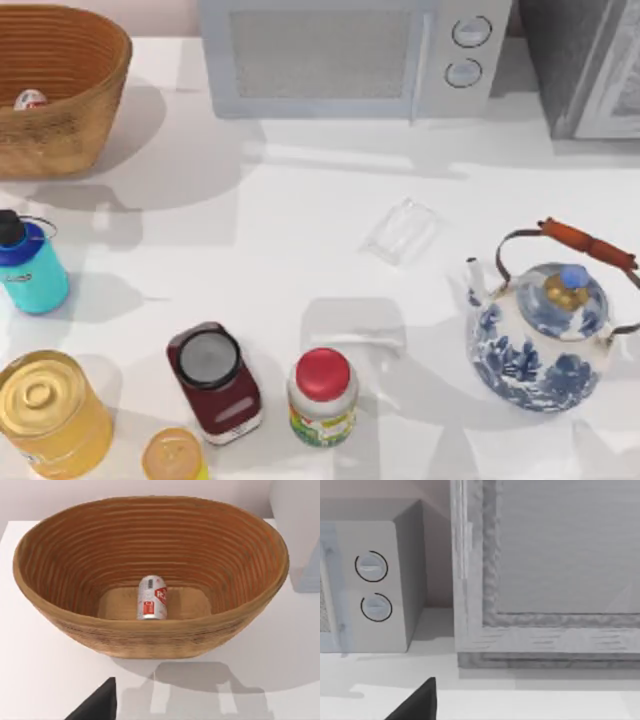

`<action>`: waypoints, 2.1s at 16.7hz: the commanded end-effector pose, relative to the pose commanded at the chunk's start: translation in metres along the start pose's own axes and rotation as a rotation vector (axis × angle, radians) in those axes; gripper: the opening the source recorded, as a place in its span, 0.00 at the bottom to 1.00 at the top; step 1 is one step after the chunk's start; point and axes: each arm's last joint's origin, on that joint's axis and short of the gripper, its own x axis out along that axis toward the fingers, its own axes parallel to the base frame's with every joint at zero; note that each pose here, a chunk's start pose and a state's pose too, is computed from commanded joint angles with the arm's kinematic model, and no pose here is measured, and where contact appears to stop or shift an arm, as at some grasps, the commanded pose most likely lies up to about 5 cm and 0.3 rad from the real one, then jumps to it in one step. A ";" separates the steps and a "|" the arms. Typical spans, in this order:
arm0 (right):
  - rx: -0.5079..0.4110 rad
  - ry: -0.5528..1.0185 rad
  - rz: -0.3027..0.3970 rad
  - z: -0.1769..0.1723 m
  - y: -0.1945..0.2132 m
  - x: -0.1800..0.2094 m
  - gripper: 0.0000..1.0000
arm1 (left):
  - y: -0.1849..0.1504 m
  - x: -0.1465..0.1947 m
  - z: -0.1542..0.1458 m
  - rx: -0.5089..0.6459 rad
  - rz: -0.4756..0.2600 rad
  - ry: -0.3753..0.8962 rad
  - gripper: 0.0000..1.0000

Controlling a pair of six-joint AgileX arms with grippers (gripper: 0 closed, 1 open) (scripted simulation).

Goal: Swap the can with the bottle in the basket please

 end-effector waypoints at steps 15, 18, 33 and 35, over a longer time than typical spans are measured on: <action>0.000 0.000 0.000 0.000 0.000 0.000 1.00 | 0.045 0.294 0.062 -0.026 -0.049 0.749 1.00; 0.000 0.000 0.000 0.000 0.000 0.000 1.00 | 0.050 0.324 0.042 -0.033 -0.059 0.821 1.00; 0.000 0.000 0.000 0.000 0.000 0.000 1.00 | 0.048 0.366 0.000 -0.037 -0.063 0.850 1.00; 0.000 0.000 0.000 0.000 0.000 0.000 1.00 | 0.047 0.374 -0.010 -0.037 -0.063 0.850 1.00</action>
